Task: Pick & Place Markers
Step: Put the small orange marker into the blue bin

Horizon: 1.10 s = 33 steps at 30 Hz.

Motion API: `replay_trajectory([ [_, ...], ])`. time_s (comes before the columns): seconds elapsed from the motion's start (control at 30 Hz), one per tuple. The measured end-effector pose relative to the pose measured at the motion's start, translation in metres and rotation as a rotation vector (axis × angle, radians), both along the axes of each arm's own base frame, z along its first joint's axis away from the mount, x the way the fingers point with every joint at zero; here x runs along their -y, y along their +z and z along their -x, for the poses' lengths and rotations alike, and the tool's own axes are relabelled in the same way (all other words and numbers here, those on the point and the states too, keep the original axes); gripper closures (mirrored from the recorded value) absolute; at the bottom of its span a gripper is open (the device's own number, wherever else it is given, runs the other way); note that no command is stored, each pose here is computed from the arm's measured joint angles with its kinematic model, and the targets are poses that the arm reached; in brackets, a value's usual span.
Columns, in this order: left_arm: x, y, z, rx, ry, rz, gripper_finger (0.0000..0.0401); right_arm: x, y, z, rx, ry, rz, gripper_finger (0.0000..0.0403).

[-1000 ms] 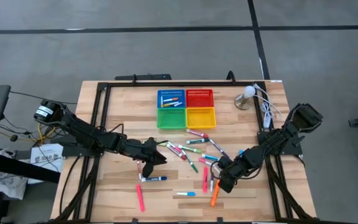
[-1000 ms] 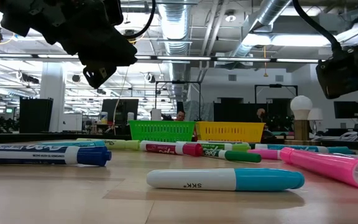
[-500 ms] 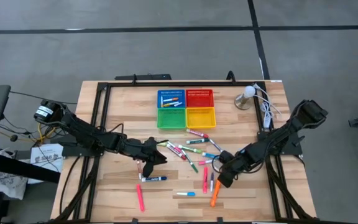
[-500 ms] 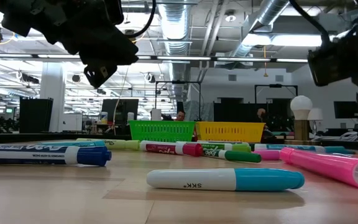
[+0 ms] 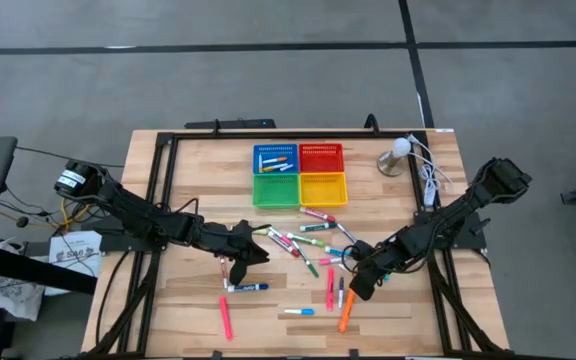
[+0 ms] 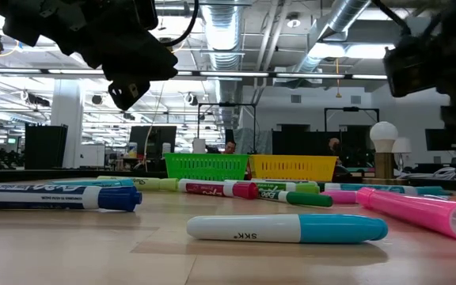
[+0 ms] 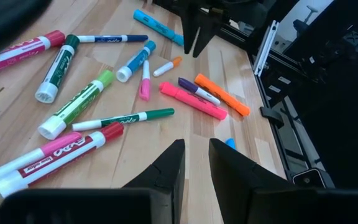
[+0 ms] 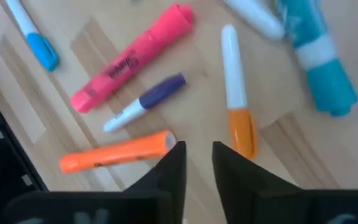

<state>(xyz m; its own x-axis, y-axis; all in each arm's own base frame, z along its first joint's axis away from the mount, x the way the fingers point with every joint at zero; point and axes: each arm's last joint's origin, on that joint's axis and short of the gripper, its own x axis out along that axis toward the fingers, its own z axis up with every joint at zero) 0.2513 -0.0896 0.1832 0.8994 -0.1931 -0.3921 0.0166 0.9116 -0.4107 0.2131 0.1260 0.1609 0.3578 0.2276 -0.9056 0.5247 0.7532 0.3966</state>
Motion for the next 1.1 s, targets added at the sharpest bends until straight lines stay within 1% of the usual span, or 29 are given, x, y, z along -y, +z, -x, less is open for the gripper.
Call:
replay_trajectory([
  [0.1,0.0,0.0,0.0,0.0,0.0,0.0,0.0329,0.009,0.0,-0.004,0.003,-0.025,0.024,0.0296],
  [0.2,0.0,0.0,0.0,0.001,0.0,0.0,0.0329,0.019,-0.003,-0.009,-0.002,-0.003,0.06,0.0269],
  [0.27,0.0,0.0,0.0,0.001,0.0,0.0,0.0329,0.024,-0.007,-0.012,-0.019,0.018,0.074,0.0255],
  [0.4,0.0,0.0,0.0,0.001,0.0,0.0,0.0329,0.025,-0.018,-0.014,-0.084,0.046,0.054,0.024],
  [0.53,0.0,0.0,0.0,0.001,0.0,0.0,0.0329,0.017,-0.022,-0.012,-0.107,0.082,0.031,0.0237],
  [0.63,0.0,0.0,0.0,0.001,-0.001,-0.001,0.0329,0.011,-0.023,-0.009,-0.112,0.09,0.036,0.0241],
  [0.8,-0.004,0.0,-0.001,0.008,-0.002,-0.038,0.0329,0.007,-0.024,-0.007,-0.091,0.086,0.093,0.0254],
  [1.1,-0.018,0.0,-0.006,0.008,0.053,-0.04,0.0329,0.005,-0.039,-0.009,-0.154,0.09,0.134,0.0272],
])
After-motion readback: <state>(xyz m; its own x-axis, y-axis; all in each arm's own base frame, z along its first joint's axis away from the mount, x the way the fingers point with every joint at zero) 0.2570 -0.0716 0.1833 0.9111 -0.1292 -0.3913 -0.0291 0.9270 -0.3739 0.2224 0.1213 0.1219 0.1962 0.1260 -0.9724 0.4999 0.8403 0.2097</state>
